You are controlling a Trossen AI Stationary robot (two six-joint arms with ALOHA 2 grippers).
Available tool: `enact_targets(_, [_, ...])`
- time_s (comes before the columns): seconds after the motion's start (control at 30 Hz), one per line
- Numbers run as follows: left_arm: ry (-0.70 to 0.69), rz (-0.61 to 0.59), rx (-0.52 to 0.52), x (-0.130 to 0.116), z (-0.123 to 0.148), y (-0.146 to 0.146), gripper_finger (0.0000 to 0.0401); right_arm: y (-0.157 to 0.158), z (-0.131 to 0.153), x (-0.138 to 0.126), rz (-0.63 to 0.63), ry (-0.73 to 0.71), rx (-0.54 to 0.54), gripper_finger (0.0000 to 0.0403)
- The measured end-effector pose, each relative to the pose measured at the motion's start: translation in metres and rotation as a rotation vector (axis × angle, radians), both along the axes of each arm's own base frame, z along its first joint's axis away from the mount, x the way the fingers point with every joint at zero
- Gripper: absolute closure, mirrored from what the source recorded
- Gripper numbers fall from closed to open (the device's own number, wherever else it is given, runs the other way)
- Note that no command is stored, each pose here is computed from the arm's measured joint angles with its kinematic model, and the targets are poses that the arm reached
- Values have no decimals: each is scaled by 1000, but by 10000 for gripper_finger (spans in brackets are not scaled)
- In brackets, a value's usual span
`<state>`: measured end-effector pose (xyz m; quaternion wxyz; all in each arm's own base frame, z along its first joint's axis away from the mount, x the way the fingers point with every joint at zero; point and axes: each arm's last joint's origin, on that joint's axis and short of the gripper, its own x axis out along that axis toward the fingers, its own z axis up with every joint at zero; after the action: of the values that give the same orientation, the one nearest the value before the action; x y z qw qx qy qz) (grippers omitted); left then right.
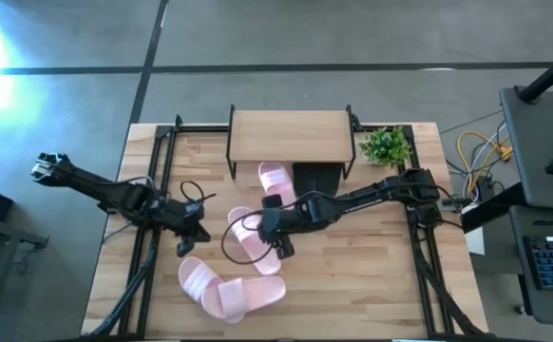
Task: Pick and place slides into the shelf
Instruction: Put the pink slipper on the shelf
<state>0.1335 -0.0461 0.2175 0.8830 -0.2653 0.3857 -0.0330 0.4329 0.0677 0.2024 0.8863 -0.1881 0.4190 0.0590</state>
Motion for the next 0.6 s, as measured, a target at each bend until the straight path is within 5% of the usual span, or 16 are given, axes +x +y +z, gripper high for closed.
enact_targets(0.6, [2,-18,22,-4,-1,1,365,9,-28,14,76,-22,-44,181])
